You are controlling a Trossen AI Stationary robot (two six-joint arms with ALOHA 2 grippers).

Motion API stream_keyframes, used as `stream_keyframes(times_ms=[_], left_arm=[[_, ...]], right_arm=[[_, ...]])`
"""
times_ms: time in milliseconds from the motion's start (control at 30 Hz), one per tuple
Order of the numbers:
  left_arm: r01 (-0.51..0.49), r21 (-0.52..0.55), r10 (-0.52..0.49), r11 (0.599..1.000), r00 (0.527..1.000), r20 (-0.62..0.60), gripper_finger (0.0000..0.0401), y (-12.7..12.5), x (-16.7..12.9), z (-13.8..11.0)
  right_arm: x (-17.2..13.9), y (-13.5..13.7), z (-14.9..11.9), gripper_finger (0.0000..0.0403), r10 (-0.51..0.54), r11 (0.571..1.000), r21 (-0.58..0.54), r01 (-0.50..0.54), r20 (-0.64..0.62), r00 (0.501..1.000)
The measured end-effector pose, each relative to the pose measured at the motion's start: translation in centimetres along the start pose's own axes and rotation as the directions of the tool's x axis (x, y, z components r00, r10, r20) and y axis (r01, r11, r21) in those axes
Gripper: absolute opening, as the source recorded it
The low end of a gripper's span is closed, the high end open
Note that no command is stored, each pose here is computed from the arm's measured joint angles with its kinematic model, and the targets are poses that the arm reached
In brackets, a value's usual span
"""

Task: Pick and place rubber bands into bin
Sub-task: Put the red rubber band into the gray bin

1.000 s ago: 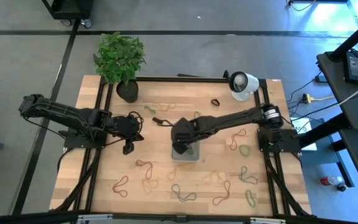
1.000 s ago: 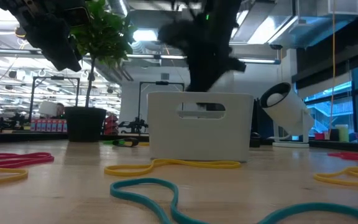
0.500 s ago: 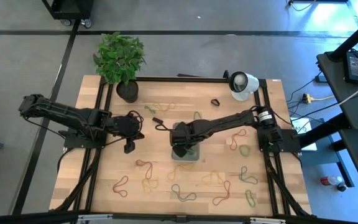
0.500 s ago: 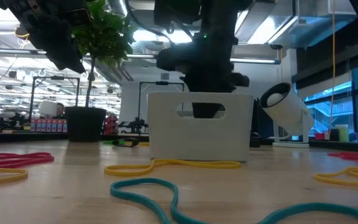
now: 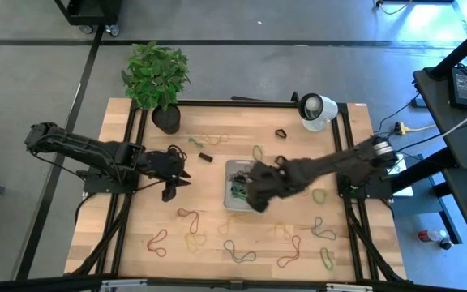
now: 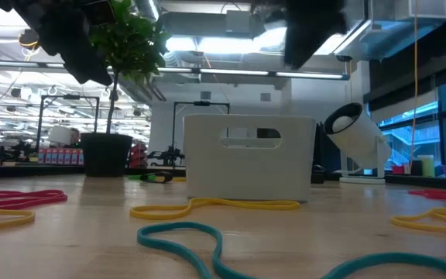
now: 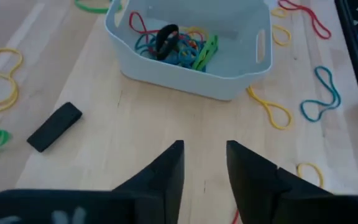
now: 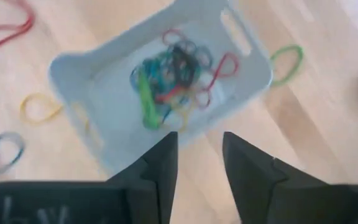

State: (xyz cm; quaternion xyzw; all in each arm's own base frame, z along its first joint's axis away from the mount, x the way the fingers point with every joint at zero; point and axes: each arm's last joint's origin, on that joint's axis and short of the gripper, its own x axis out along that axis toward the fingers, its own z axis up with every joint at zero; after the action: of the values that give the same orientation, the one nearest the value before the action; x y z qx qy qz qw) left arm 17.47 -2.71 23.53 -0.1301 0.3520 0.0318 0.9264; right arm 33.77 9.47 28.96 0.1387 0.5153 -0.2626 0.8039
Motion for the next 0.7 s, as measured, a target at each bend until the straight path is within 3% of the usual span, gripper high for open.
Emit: stream_keyframes(times_ms=[200,367,533,700], left_arm=[[0.0,-0.015,0.001,1.0,1.0,0.029,0.0112,-0.4,-0.2,0.8],[-0.057,0.013,0.057,0.998,0.998,0.011,0.0103,-1.9,0.1,2.4],[-0.131,0.036,0.134,0.991,0.98,-0.144,0.0102,-3.6,1.7,3.6],[-0.174,0.081,0.192,0.981,0.911,-0.364,0.0102,-5.1,3.9,3.3]], right_arm=[[-1.5,-0.5,-6.8,0.0094,0.119,0.993,-0.01,-0.119,0.045,0.992],[0.1,-2.2,-12.5,0.0062,0.218,0.967,0.118,-0.225,0.065,0.974],[1.1,-3.9,-16.5,0.0036,0.306,0.933,0.179,-0.314,0.07,0.949],[1.0,-5.1,-18.5,0.0015,0.366,0.916,0.147,-0.373,0.073,0.928]])
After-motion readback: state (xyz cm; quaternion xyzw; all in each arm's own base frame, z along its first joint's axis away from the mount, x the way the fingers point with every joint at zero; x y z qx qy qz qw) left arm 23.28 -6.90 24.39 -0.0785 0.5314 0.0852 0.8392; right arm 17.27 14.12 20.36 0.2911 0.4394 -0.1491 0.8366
